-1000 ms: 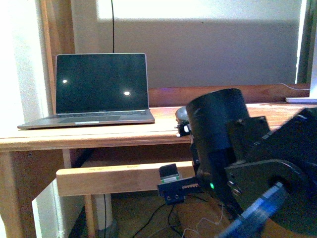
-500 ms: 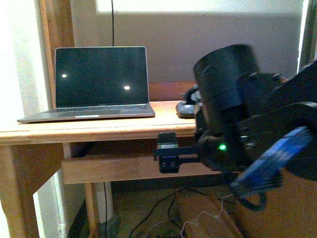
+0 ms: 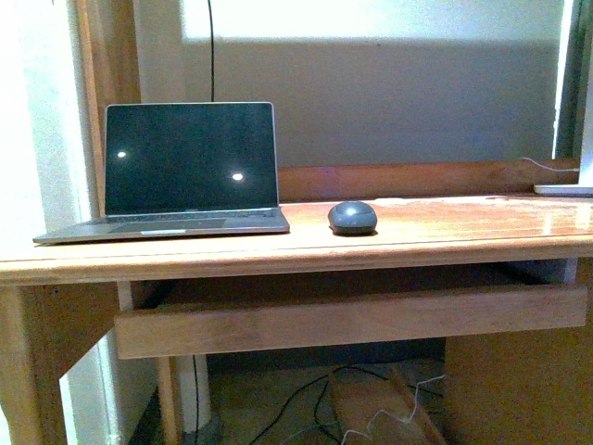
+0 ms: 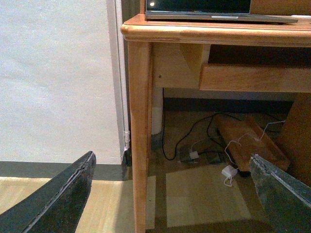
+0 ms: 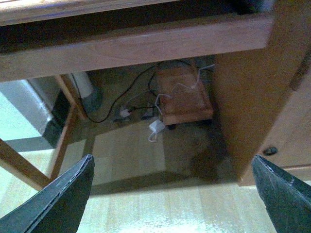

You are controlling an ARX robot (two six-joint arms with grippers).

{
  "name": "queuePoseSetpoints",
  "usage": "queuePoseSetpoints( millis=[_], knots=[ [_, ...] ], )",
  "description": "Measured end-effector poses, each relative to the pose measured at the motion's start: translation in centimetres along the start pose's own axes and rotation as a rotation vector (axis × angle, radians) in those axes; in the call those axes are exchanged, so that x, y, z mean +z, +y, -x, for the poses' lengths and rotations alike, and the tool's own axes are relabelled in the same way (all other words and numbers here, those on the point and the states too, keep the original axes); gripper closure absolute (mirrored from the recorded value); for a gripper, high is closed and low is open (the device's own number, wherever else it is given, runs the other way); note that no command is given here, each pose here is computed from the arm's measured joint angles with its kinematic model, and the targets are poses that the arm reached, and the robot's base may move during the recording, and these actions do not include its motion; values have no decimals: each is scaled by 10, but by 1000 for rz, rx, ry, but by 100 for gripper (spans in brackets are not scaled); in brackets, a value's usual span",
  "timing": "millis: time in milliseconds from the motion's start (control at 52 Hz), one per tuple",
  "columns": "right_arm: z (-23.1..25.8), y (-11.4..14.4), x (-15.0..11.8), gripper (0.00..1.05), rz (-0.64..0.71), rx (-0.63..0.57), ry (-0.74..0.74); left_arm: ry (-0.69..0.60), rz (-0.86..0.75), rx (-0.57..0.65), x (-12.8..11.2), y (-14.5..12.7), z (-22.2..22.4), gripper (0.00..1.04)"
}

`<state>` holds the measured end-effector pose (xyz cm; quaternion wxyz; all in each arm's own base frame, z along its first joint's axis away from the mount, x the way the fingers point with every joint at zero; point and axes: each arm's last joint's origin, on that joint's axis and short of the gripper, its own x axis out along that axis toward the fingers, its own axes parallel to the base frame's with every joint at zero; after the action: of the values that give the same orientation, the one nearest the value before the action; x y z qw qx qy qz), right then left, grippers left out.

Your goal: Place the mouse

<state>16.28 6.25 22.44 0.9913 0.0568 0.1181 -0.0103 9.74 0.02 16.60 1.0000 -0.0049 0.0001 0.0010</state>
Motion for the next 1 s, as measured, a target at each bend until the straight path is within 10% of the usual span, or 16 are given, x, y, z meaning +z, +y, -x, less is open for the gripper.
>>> queuePoseSetpoints(
  millis=[212, 750, 1000],
  knots=[
    [55, -27, -35, 13, -73, -50, -121, 0, 0, 0, 0, 0, 0, 8],
    [50, -59, -63, 102, 106, 31, -247, 0, -1, 0, 0, 0, 0, 8],
    [50, -70, -62, 102, 109, 25, -248, 0, -1, -1, 0, 0, 0, 8]
  ],
)
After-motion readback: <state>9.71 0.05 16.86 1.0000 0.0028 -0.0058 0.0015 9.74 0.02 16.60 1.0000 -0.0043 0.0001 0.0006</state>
